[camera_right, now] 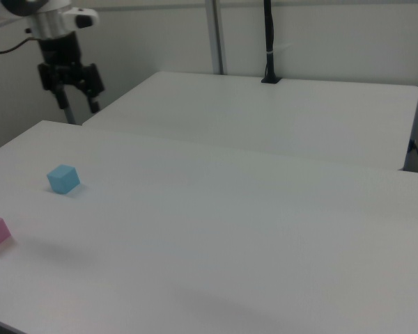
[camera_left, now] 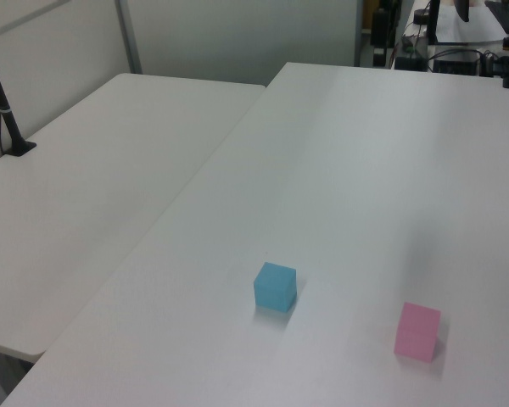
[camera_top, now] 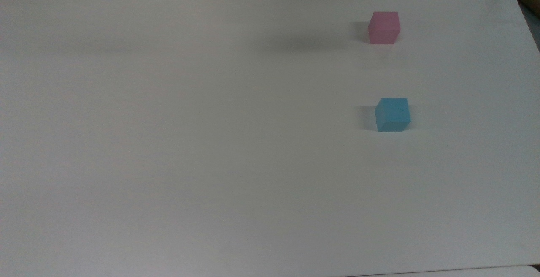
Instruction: Put blue cube on pink cube
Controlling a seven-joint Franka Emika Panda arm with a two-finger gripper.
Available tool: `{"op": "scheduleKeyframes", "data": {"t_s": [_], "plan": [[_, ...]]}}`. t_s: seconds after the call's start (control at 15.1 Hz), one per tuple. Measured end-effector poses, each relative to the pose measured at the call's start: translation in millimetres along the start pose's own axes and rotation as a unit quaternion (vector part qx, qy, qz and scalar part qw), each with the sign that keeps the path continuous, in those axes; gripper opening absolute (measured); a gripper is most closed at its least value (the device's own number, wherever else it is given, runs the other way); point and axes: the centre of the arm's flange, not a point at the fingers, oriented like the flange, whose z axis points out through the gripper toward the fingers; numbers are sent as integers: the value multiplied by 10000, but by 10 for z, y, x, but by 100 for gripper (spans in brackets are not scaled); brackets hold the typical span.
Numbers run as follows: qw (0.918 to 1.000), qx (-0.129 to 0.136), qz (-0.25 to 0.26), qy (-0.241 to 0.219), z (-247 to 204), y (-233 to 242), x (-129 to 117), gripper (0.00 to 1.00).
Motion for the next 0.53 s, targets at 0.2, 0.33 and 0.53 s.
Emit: {"op": "scheduleKeyframes", "data": {"t_s": [0.2, 0.33, 0.53], "plan": [[10000, -12, -45, -28, 44, -682, -76, 100], [9999, -23, -131, -35, 70, -1174, -171, 100], [9996, 24, -283, 96, 123, -1846, -335, 100]]}}
